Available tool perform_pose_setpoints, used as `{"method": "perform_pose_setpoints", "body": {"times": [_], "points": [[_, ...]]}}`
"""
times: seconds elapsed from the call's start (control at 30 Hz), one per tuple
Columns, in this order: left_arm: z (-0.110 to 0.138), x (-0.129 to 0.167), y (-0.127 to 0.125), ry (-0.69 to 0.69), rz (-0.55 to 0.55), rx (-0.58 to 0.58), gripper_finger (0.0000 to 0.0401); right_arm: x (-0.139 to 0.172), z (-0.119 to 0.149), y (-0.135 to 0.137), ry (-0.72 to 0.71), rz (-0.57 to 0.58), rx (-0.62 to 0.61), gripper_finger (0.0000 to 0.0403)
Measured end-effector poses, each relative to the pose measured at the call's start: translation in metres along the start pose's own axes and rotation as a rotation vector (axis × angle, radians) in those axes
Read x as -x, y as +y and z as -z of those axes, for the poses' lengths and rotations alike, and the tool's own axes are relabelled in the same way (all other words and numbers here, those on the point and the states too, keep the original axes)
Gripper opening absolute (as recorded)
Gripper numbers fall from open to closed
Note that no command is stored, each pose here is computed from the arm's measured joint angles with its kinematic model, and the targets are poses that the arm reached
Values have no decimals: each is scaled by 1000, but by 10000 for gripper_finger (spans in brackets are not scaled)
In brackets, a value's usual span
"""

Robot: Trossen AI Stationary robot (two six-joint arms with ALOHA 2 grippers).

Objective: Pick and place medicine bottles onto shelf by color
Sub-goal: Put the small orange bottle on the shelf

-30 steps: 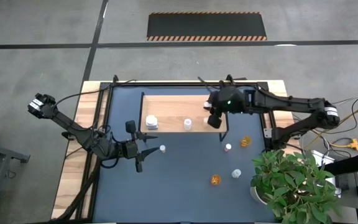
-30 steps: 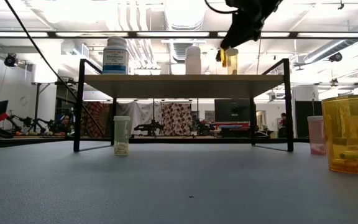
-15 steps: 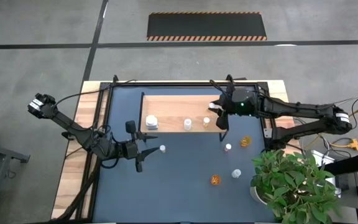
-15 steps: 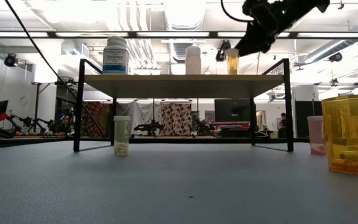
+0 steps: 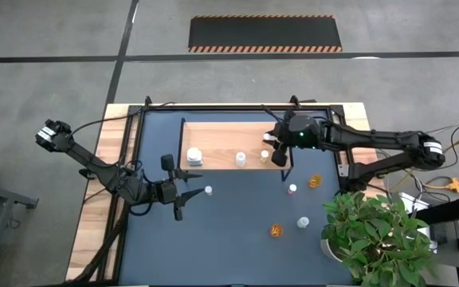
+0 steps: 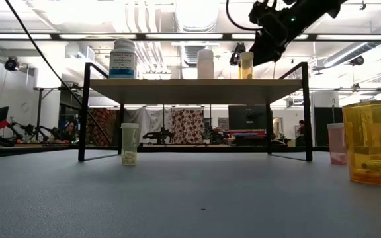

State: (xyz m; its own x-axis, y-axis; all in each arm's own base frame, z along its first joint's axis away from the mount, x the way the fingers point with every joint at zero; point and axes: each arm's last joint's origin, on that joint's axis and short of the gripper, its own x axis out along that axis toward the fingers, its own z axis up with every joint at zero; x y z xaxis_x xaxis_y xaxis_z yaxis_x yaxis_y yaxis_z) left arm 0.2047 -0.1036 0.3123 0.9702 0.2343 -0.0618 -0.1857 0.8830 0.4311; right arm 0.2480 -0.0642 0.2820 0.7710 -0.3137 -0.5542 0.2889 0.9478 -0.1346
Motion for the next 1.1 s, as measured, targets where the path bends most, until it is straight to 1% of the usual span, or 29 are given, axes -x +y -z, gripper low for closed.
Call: {"method": "perform_pose_setpoints", "body": {"times": [0.17, 0.4, 0.73, 1.1], "points": [[0, 0, 0, 1, 0, -1, 173, -9, -3, 1, 32, -3, 21, 109], [1, 0, -1, 3, 1, -19, 173, -12, -6, 1, 69, -6, 22, 110], [1, 0, -1, 3, 1, -20, 173, -11, -9, 1, 64, -5, 15, 152], [1, 0, 0, 3, 1, -20, 173, -7, -11, 0, 50, 4, -4, 157]]}}
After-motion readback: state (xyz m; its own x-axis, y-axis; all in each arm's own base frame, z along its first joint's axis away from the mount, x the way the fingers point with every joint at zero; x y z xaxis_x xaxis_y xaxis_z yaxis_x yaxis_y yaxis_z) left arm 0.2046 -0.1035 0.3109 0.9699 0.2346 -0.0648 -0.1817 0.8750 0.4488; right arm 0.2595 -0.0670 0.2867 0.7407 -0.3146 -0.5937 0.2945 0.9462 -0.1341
